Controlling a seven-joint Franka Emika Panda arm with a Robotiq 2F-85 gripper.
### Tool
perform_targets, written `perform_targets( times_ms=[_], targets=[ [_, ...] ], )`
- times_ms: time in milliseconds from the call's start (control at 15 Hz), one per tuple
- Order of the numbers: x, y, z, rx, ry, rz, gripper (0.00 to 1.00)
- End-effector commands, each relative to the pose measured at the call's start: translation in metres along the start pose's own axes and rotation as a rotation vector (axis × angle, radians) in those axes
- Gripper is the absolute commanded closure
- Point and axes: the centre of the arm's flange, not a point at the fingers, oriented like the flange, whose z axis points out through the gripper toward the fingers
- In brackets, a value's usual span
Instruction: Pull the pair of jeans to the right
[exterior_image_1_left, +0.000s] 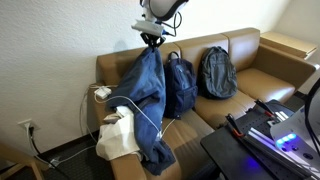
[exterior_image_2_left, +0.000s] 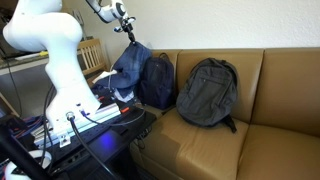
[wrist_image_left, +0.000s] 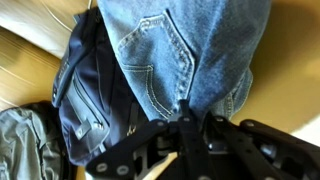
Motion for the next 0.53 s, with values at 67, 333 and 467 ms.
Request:
perform_targets(
  times_ms=[67,333,467],
  targets=[
    [0.074,0.014,-0.1,0.107,0.113,0.218,0.97],
    [0.114,0.057,-0.181,0.187,0.16,0.447,0.97],
    [0.131,0.082,-0.216,0.227,0.185,0.556,0.97]
  ],
)
